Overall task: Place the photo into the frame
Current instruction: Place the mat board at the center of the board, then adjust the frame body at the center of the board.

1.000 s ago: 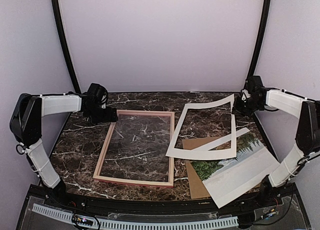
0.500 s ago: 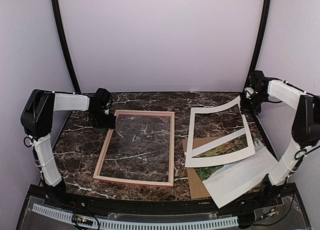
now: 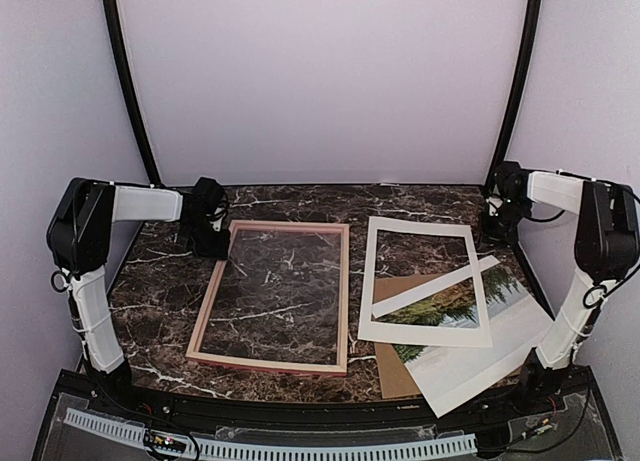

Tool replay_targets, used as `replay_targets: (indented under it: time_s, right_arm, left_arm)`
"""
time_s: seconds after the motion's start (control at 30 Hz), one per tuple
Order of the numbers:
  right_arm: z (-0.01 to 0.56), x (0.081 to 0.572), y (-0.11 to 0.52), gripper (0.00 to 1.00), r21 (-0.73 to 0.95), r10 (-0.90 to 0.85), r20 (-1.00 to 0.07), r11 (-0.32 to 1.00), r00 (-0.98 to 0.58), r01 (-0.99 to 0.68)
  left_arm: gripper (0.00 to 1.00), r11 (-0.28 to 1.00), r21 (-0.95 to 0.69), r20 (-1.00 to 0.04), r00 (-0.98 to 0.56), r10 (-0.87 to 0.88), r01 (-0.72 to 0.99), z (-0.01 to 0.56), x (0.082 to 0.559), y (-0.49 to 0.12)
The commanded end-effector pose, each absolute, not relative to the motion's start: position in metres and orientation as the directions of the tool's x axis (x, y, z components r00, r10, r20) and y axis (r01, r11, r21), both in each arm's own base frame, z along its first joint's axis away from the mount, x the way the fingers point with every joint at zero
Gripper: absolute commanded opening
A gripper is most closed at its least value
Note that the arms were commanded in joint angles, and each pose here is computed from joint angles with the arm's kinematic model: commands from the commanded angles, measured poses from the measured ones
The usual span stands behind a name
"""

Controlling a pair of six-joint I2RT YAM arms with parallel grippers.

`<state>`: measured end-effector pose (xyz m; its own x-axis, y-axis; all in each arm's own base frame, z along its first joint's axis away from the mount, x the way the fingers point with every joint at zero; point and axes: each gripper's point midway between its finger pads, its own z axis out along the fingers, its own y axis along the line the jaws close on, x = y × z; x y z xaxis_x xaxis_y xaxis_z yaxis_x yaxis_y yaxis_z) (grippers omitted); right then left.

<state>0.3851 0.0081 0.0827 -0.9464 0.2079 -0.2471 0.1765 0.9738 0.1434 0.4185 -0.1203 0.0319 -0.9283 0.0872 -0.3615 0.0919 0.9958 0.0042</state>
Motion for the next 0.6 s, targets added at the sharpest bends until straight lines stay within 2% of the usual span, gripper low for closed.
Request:
replay_targets:
  time_s: [0.0,0.23,0.33,0.47,0.57]
  right_arm:
    - [0.08,0.388,-0.001,0.26,0.124,0.231,-0.266,0.971,-0.936,0.204]
    - [0.091,0.384,-0.02,0.43,0.045,0.253,-0.298,0.967,-0.92,0.251]
    - [0.102,0.39,-0.021,0.54,0.039,0.241,-0.339,0.969,-0.91,0.242]
    - [0.125,0.414,0.013,0.61,0.165,0.186,-0.429,0.978,-0.884,0.126]
    - [0.141,0.431,0.075,0.62,0.232,0.059,-0.497,0.97,-0.866,-0.067]
  left_arm:
    - [0.35,0.99,0.006,-0.323,-0.936,0.137,0.143,0.029,0.413,-0.124]
    - [0.15,0.976,0.019,-0.292,-0.933,0.213,0.217,0.026,0.412,-0.125]
    - [0.1,0.963,0.03,-0.278,-0.923,0.265,0.268,0.024,0.413,-0.125]
    - [0.07,0.937,0.032,-0.272,-0.899,0.342,0.347,0.024,0.413,-0.129]
    - [0.05,0.915,0.018,-0.281,-0.876,0.392,0.403,0.025,0.414,-0.135]
